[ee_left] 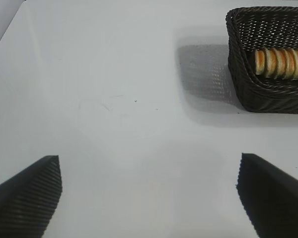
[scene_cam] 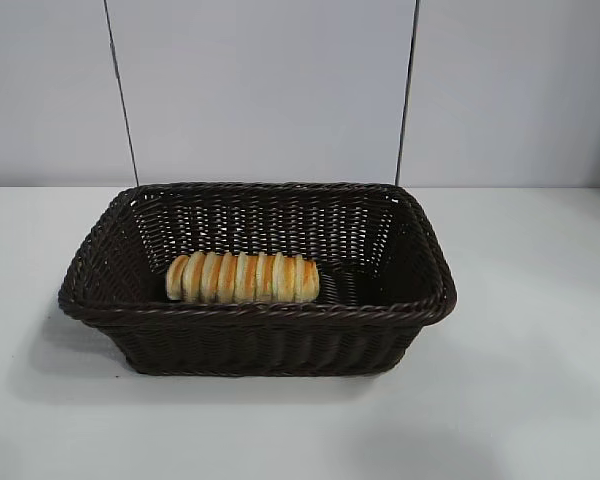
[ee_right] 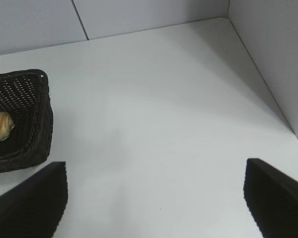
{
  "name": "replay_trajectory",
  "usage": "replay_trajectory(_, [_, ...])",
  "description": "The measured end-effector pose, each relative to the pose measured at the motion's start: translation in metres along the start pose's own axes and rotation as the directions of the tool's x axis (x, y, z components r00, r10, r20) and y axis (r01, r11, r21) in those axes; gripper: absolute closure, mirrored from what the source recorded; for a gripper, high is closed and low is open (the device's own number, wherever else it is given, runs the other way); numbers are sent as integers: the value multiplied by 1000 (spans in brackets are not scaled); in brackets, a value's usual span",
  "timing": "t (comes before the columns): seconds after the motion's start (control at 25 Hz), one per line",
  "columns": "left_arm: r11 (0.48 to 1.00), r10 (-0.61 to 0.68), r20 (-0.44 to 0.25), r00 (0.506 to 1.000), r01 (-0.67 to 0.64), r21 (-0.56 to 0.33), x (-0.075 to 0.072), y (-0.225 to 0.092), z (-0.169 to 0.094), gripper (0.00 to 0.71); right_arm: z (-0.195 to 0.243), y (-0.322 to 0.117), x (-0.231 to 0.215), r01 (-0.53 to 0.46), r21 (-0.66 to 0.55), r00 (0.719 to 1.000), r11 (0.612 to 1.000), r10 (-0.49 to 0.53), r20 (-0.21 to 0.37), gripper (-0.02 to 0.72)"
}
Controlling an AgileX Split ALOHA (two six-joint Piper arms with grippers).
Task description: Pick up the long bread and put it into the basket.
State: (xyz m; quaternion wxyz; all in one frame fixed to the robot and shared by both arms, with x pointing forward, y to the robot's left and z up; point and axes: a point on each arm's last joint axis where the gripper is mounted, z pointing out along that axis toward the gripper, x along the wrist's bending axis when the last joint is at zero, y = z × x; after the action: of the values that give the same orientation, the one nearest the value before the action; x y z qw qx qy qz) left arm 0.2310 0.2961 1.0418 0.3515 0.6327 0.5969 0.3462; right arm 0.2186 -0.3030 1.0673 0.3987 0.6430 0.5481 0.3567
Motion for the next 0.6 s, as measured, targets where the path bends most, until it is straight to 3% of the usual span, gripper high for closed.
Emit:
replay_trajectory(0.24, [1000, 0, 0, 1000, 0, 0, 0, 0, 0, 20, 20, -16, 0, 6, 87, 1000, 996, -7, 4, 42])
replay_trajectory(0.6, [1000, 0, 0, 1000, 0, 0, 0, 0, 0, 20, 24, -18, 1, 9, 74, 1000, 997, -9, 2, 42])
